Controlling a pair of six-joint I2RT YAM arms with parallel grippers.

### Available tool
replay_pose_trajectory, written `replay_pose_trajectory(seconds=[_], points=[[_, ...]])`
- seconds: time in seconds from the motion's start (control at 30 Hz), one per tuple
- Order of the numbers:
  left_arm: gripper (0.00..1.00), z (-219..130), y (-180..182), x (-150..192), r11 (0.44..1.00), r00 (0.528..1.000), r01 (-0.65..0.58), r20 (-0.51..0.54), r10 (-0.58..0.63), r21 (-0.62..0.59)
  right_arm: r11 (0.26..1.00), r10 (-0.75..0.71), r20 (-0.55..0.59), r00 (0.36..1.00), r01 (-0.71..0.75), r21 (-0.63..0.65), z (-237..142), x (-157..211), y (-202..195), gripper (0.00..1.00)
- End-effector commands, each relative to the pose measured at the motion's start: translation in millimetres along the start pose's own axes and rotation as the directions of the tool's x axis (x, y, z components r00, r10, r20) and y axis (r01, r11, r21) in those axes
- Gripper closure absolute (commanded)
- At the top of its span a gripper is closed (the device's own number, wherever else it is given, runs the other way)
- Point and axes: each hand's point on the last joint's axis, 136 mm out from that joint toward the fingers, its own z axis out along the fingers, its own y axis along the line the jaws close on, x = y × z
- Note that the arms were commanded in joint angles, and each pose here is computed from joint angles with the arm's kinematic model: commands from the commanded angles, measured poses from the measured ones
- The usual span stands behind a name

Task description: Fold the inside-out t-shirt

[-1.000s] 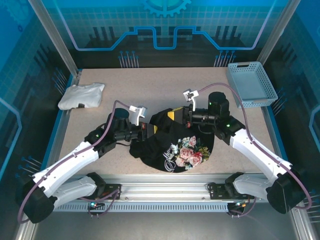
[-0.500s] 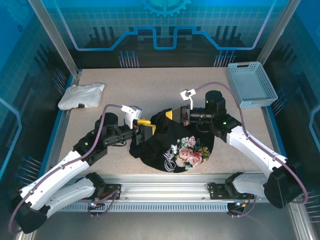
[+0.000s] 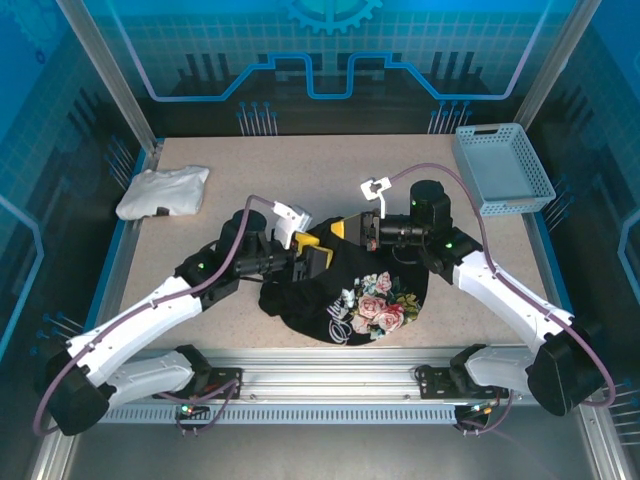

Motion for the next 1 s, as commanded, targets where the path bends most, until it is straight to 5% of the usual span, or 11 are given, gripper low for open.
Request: replay_pose_trajectory(seconds=[0.0, 0.1, 0.33, 0.4, 0.5, 0.63, 0.97], points=[[0.59, -0.2, -17.0, -21.5, 0.997, 0.997, -0.055, 0.054, 0.052, 0.062, 0.999, -0.029, 0.016, 0.999, 0.029, -0.032, -2.9, -10.1, 14.1, 1.00], [0.77, 0.6, -18.2, -22.8, 0.996, 0.997, -0.053, 0.060, 0.048, 0.070, 0.999, -0.030, 0.014, 0.999, 0.031, -0.027, -3.1, -8.7, 13.1, 1.00], [1.00, -9.7, -24.4, -28.8, 0.995, 0.994, -0.048, 0.103, 0.040, 0.085, 0.998, -0.033, -0.002, 0.999, 0.033, 0.051, -5.1, -7.4, 2.7, 1.00], [1.00, -12.0, -24.1, -31.1, 0.996, 0.993, -0.031, 0.115, 0.022, 0.082, 0.995, -0.045, -0.006, 0.999, 0.045, 0.087, -6.6, -9.0, 0.7, 0.99], [1.00, -16.8, -19.1, -40.3, 0.998, 0.987, 0.035, 0.152, -0.042, 0.050, 0.973, -0.069, -0.036, 0.997, 0.075, 0.220, -15.9, -8.4, -10.2, 0.78], [1.00, -19.2, -16.8, -51.8, 0.989, 0.972, 0.144, 0.179, -0.149, 0.041, 0.889, -0.198, -0.073, 0.977, 0.211, 0.408, -36.6, -0.6, -17.8, 0.62], [1.00, -27.6, -16.4, -64.5, 0.966, 0.943, 0.255, 0.211, -0.257, 0.036, 0.894, -0.333, -0.068, 0.940, 0.338, 0.295, -18.9, 42.9, -3.1, 0.46]])
